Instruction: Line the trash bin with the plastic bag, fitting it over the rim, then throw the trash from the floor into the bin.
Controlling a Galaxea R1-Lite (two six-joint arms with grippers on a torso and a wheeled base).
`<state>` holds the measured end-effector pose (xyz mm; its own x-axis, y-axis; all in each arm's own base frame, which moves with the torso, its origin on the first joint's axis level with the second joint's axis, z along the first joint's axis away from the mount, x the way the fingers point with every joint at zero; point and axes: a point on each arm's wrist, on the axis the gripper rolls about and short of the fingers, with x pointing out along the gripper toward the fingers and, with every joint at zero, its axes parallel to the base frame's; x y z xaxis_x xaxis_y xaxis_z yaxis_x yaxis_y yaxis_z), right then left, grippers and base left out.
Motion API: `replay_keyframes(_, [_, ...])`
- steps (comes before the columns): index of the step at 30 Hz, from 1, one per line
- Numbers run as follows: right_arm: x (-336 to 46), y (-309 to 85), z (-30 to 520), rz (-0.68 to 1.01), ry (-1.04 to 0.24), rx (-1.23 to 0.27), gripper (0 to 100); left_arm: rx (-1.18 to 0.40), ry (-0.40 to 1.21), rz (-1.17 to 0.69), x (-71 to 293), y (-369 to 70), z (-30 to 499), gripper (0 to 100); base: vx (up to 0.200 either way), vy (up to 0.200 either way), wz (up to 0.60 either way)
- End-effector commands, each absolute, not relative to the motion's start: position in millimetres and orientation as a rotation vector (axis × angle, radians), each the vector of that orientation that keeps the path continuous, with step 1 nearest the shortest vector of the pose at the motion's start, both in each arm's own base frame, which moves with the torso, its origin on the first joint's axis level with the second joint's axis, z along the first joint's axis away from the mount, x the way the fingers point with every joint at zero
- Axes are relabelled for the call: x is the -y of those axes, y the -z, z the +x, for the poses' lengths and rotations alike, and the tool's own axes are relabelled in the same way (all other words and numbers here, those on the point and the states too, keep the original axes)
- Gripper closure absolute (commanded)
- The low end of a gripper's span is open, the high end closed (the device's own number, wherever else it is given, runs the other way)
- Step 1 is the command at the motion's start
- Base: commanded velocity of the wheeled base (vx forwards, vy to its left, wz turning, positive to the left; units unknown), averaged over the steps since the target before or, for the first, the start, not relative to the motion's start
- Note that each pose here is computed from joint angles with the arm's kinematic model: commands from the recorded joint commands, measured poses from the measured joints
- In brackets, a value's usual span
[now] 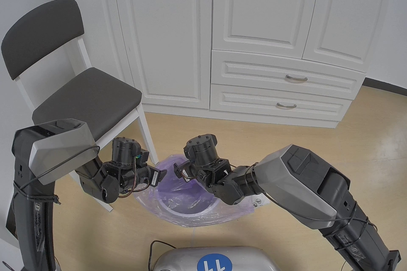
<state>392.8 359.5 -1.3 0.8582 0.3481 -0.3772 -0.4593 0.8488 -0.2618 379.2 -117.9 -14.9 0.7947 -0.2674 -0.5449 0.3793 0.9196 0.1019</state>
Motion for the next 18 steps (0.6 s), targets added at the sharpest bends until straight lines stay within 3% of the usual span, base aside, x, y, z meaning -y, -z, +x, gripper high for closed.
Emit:
replay_keyframes(1, [-359.7,-15.8,387.5,-0.345,-0.44,-0.311,0,-0.559,0.341,0.222,123.4,32.0,399.4,100,0.0,0.0,0.0])
replay_keyframes(5, [-355.0,-27.1,375.8,-0.359,-0.445,-0.333,0,-0.552,0.34,0.213,123.0,32.4,400.0,100,0.0,0.0,0.0])
replay_keyframes(9, [-332.5,-31.9,327.1,-0.457,-0.487,-0.448,0,-0.549,0.343,0.202,123.9,31.4,398.3,100,0.0,0.0,0.0])
replay_keyframes(13, [-326.7,-12.2,300.3,-0.528,-0.514,-0.521,0,-0.535,0.334,0.183,125.8,30.4,400.7,100,0.0,0.0,0.0])
replay_keyframes(18, [-331.8,35.2,297.7,-0.601,-0.455,-0.583,0,-0.527,0.327,0.169,125.4,24.1,399.6,100,0.0,0.0,0.0])
